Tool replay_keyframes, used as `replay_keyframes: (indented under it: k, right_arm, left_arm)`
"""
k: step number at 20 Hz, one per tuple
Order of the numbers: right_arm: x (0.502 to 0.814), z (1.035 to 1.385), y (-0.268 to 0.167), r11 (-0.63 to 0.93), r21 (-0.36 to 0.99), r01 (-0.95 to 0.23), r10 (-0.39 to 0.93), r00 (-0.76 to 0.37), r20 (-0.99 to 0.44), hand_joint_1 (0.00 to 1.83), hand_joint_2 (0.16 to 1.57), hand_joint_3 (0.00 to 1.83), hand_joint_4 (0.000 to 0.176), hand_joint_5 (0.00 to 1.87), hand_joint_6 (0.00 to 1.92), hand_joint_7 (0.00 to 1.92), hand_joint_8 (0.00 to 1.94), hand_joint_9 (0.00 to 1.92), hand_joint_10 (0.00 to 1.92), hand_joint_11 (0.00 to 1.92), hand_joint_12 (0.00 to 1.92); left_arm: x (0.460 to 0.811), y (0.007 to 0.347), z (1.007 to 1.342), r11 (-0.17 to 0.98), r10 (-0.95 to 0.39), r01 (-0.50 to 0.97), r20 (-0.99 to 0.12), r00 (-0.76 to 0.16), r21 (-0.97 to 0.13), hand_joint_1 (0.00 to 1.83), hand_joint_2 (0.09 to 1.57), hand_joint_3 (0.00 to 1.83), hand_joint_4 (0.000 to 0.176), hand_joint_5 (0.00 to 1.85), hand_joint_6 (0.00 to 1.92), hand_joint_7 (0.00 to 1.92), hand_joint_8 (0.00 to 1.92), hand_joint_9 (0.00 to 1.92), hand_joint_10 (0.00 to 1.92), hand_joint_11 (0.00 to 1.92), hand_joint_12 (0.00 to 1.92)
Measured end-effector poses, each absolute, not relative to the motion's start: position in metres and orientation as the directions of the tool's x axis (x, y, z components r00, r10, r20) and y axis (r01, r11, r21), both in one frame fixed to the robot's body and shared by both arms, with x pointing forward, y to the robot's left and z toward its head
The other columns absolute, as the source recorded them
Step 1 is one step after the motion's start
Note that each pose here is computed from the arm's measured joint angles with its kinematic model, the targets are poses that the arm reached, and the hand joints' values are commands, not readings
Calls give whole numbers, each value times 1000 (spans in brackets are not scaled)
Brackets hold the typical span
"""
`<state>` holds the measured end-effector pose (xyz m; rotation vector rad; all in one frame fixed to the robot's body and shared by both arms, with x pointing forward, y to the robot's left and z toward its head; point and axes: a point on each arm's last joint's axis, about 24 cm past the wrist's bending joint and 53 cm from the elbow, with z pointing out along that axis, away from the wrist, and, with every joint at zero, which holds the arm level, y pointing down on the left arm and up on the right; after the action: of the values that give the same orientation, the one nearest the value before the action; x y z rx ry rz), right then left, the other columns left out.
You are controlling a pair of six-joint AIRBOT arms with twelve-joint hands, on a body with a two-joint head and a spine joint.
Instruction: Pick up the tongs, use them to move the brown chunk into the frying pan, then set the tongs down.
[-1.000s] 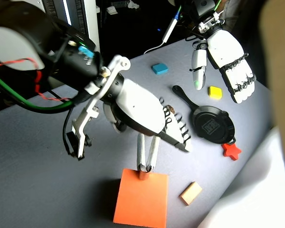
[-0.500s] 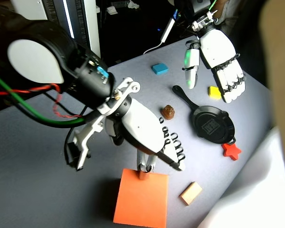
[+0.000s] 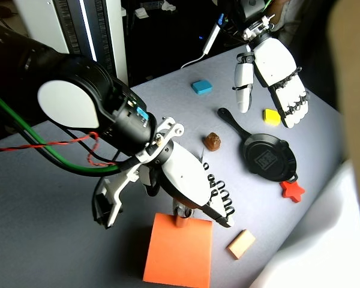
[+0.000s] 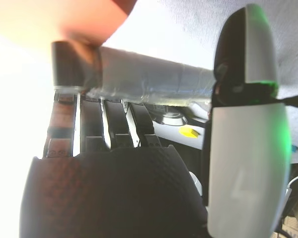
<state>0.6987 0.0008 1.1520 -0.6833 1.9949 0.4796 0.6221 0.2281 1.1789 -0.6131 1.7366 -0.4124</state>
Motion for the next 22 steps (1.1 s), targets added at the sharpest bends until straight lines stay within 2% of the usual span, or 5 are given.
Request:
replay_keyframes:
  k: [6,13,19,21,22]
  right_arm:
    - [704,1141,8,758,33,-651,-294,-387,-874,995,848,0,0,0,0,0,0,0,0,0,0]
    - [707,1130,15,748,16,-663,-310,-371,-875,975,869,0,0,0,0,0,0,0,0,0,0]
    - [708,1128,15,746,13,-666,-311,-364,-878,957,891,9,0,0,0,7,3,3,1,0,0]
    - [708,1129,15,745,13,-666,-310,-364,-878,996,913,17,0,29,11,61,19,66,25,32,17]
    - [708,1129,15,745,13,-666,-310,-364,-878,992,924,2,0,79,11,123,15,127,6,6,260]
  left_arm:
    - [622,229,1179,794,-606,-192,-779,-164,-577,0,1255,0,0,62,0,76,1,44,1,0,149]
    - [621,232,1178,794,-603,-205,-783,-151,-572,2,1262,2,0,64,1,66,1,48,2,0,156]
    - [617,235,1178,790,-605,-223,-784,-136,-571,7,1257,0,0,99,8,94,4,81,8,0,274]
    - [617,238,1178,789,-605,-229,-786,-128,-570,0,1261,1,0,86,2,79,1,58,0,0,192]
    - [617,238,1178,789,-605,-230,-786,-127,-570,1,1259,0,0,88,2,76,0,53,1,0,168]
